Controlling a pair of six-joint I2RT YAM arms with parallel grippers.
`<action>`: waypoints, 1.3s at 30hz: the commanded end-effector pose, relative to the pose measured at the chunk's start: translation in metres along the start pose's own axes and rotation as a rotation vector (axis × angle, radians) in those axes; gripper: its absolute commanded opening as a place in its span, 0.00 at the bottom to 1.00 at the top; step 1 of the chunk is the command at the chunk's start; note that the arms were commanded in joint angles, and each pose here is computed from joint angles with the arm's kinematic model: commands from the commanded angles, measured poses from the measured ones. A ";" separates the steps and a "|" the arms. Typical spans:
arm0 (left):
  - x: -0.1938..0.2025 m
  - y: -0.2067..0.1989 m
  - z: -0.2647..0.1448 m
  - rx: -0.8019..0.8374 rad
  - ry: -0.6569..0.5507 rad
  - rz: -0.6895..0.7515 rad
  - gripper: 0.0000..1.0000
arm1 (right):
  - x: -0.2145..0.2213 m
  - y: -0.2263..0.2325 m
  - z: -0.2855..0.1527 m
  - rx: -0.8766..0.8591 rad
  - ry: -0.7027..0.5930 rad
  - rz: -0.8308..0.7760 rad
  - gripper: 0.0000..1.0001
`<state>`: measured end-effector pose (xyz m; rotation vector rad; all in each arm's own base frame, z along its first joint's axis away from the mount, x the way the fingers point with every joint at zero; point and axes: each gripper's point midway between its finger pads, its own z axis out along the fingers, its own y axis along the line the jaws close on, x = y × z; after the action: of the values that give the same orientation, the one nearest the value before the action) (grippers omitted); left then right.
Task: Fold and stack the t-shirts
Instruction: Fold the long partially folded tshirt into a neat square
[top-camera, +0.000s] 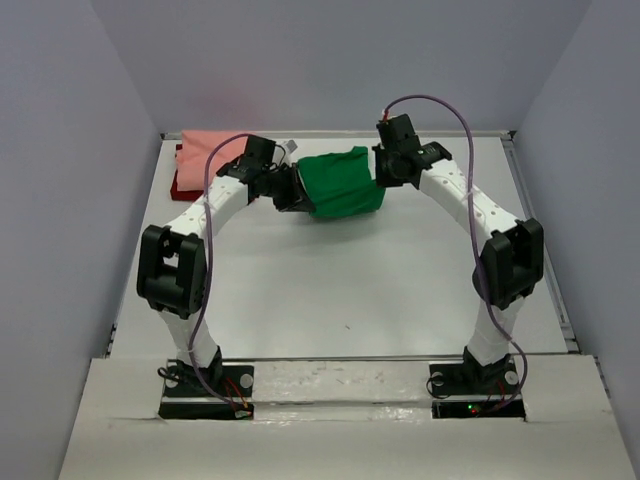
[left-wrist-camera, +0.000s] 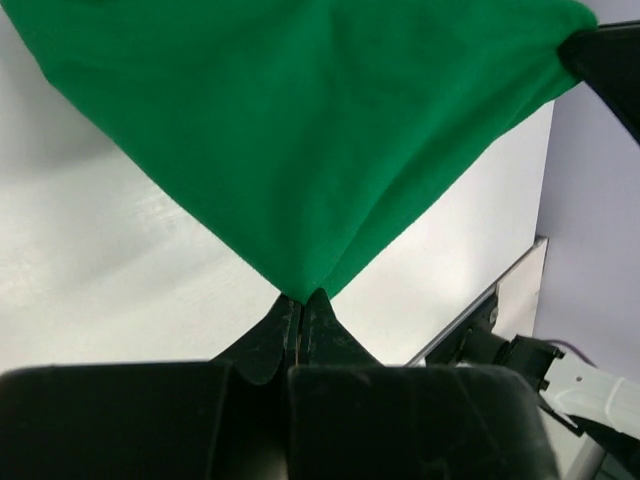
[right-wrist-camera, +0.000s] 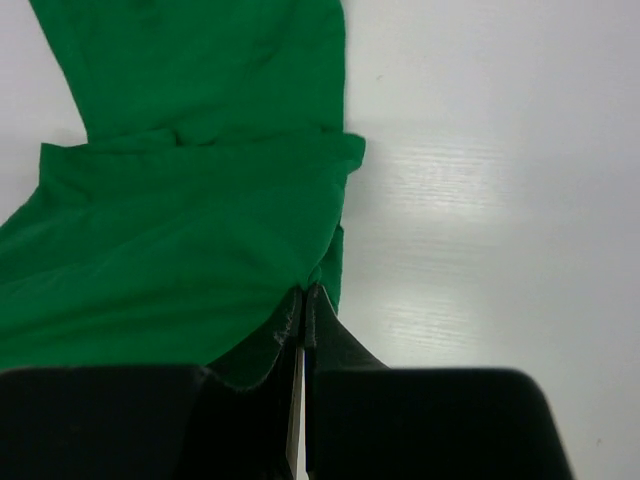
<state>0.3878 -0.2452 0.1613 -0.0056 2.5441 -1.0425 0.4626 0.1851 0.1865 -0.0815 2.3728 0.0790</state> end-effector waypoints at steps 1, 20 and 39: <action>0.032 -0.009 -0.014 0.027 0.006 0.029 0.00 | 0.025 -0.001 -0.026 0.028 0.021 0.035 0.00; 0.138 0.001 -0.031 0.030 0.071 0.027 0.00 | 0.182 0.044 -0.127 0.093 0.173 0.040 0.00; 0.247 -0.014 -0.088 0.054 0.080 -0.044 0.00 | 0.304 0.079 -0.209 0.247 0.214 0.129 0.00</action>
<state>0.1363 -0.2363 0.1276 0.0856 2.6096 -1.1398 0.0981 0.2476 0.1250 0.0282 2.6386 -0.0608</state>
